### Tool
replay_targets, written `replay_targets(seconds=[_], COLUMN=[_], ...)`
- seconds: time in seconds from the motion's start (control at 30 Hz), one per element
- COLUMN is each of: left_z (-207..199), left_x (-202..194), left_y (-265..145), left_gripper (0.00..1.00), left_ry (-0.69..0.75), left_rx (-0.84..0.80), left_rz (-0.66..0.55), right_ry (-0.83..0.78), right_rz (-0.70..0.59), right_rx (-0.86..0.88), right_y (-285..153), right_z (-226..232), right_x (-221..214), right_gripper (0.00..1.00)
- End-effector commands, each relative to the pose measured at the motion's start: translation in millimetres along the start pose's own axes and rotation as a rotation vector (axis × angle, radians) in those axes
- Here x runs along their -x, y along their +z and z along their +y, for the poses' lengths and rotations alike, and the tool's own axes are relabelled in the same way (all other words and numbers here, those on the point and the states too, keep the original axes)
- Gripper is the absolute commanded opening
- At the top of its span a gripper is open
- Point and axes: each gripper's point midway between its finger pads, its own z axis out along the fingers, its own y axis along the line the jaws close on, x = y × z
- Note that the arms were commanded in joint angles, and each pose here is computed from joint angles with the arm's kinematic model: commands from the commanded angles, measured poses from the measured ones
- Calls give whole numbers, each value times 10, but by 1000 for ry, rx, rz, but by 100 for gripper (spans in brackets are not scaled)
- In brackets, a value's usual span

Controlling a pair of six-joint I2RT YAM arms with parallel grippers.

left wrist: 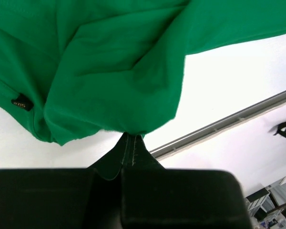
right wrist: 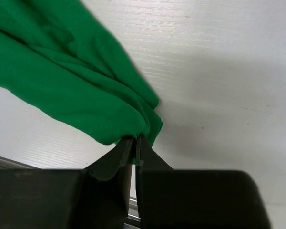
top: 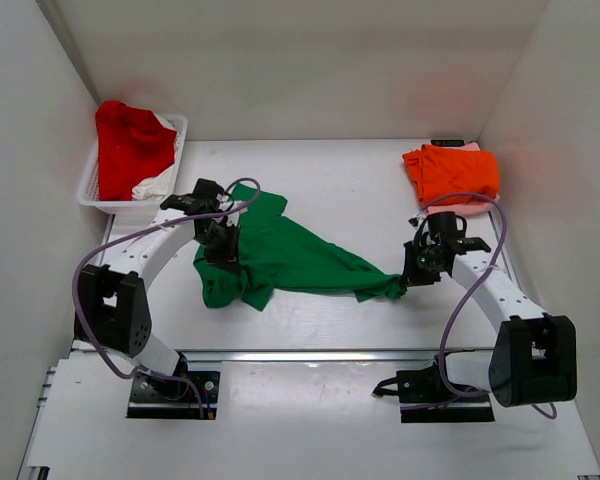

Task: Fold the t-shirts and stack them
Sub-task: Flatten out the tshirt

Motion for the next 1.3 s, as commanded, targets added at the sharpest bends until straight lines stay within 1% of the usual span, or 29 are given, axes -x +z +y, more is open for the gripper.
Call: replay_targets(seconds=[0.0,0.07,0.17,0.23,0.3,0.33,0.37,0.4,0.43,0.47,0.5,0.53,0.57,0.6,0.67,0.73,0.77,0.8,0.83,0.87,0.93,1.0,1.07,1.1,1.13,1.2,1.27], left_z=[-171,-206,-370,-478,-549,-570,-567,-553,-559,-582,-591,-570,-545,-574,-588,-598,-598,-585,-553,-576,-552,-562,-541,-538,-528,-516,-512], left_x=[128,193,481,769,967,1077,1148,1196,1256,1292,1326,1344,1384,1385,1396,1379,1356,1344,1327,1317,1312,1305,1311,1295,1294,1280,1280], left_y=[-180,-232,-588,-1037,-1500,-1828,-2112,-2244,-2448,-2619,-2743,-2749,-2778,-2747,-2681,-2598,-2567,-2524,-2469,-2434,-2392,-2344,-2346,-2334,-2325,-2277,-2221], left_gripper=[0,0,0,0,0,0,0,0,0,0,0,0,0,0,0,0,0,0,0,0,0,0,0,0,0,0,0], left_ry=[25,16,9,-3,-20,-34,-60,-69,-81,-75,-86,-94,-106,-100,-103,-105,-114,-116,-134,-129,-129,-127,-131,-136,-136,-140,-143], left_rx=[-69,-93,-152,-182,-205,-215,-203,-185,-155,-138,-121,-116,-116,-132,-144,-160,-175,-184,-187,-190,-177,-186,-181,-183,-179,-182,-185], left_rz=[-97,-130,-315,-521,-691,-800,-893,-936,-997,-1037,-1068,-1060,-1061,-1045,-1029,-1027,-1034,-1031,-1015,-1004,-992,-981,-990,-989,-985,-974,-963], right_ry=[-25,-26,-59,-89,-125,-139,-178,-188,-202,-212,-242,-250,-298,-312,-325,-230,-213,-199,-198,-203,-205,-220,-231,-263,-268,-251,-207], right_rz=[-69,-64,-101,-136,-179,-175,-130,-119,-64,-40,20,54,82,86,67,2,-29,-85,-117,-151,-173,-167,-129,-138,-93,-31,25], right_rx=[13,8,-1,2,73,91,167,176,189,204,245,264,287,267,282,260,243,187,168,173,238,288,313,331,333,318,282], right_y=[-51,-32,-70,-113,-186,-202,-219,-251,-241,-247,-240,-238,-255,-272,-350,-416,-464,-505,-526,-581,-618,-602,-473,-463,-377,-242,-166], right_z=[45,35,63,110,268,309,461,499,557,613,713,751,871,920,1022,947,919,829,804,811,900,1017,1129,1234,1279,1283,1274], right_x=[253,246,310,347,410,382,251,219,64,-5,-201,-307,-409,-458,-417,-205,-132,-13,49,91,88,3,-196,-248,-390,-596,-773], right_gripper=[0,0,0,2,8,2,0,0,0,0,0,1,7,20,52,68,69,63,56,48,42,36,34,34,34,41,42])
